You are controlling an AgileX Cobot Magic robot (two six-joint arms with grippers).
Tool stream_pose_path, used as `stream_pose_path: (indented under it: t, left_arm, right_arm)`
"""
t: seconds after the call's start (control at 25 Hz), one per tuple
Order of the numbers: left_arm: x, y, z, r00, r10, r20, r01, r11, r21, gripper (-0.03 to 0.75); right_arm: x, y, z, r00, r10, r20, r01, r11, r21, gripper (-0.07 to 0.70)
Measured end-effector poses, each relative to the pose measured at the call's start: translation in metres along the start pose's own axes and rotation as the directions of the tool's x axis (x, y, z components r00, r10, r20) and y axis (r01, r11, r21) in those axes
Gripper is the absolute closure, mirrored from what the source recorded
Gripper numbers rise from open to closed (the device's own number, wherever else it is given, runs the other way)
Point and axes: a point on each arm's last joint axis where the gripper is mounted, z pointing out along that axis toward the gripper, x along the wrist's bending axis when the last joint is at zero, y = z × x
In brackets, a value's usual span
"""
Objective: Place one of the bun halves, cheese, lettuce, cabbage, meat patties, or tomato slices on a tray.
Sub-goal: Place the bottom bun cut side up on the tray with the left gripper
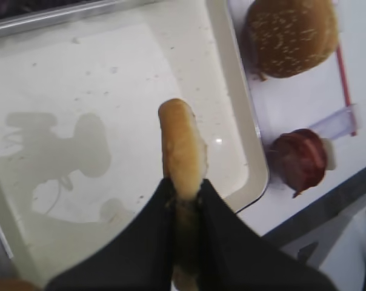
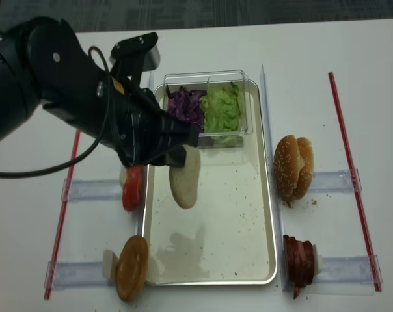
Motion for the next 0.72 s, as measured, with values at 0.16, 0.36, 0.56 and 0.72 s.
stream_pose_path:
  t: [0.16,0.36,0.56,0.72]
  left_arm:
    - [-0.011,0.004,0.001,0.992,0.021,0.124,-0.016,0.999,-0.036,0.680]
    - [-0.013,0.009,0.012,0.984,0.006,0.176,0.002,0.999,-0.043,0.680]
    - [-0.003,0.014,0.037,0.988,-0.025,0.150,0.024,1.000,0.004,0.680]
    - [0.008,0.017,0.057,0.991,-0.051,0.125,0.045,0.998,0.048,0.680]
  right_arm:
    - [0.000,0.000,0.000,1.000,0.000,0.000,0.000,1.000,0.000,0.079]
    - [0.000,0.000,0.000,1.000,0.000,0.000,0.000,1.000,0.000,0.079]
    - [0.000,0.000,0.000,1.000,0.000,0.000,0.000,1.000,0.000,0.079]
    - [0.000,0.000,0.000,1.000,0.000,0.000,0.000,1.000,0.000,0.079]
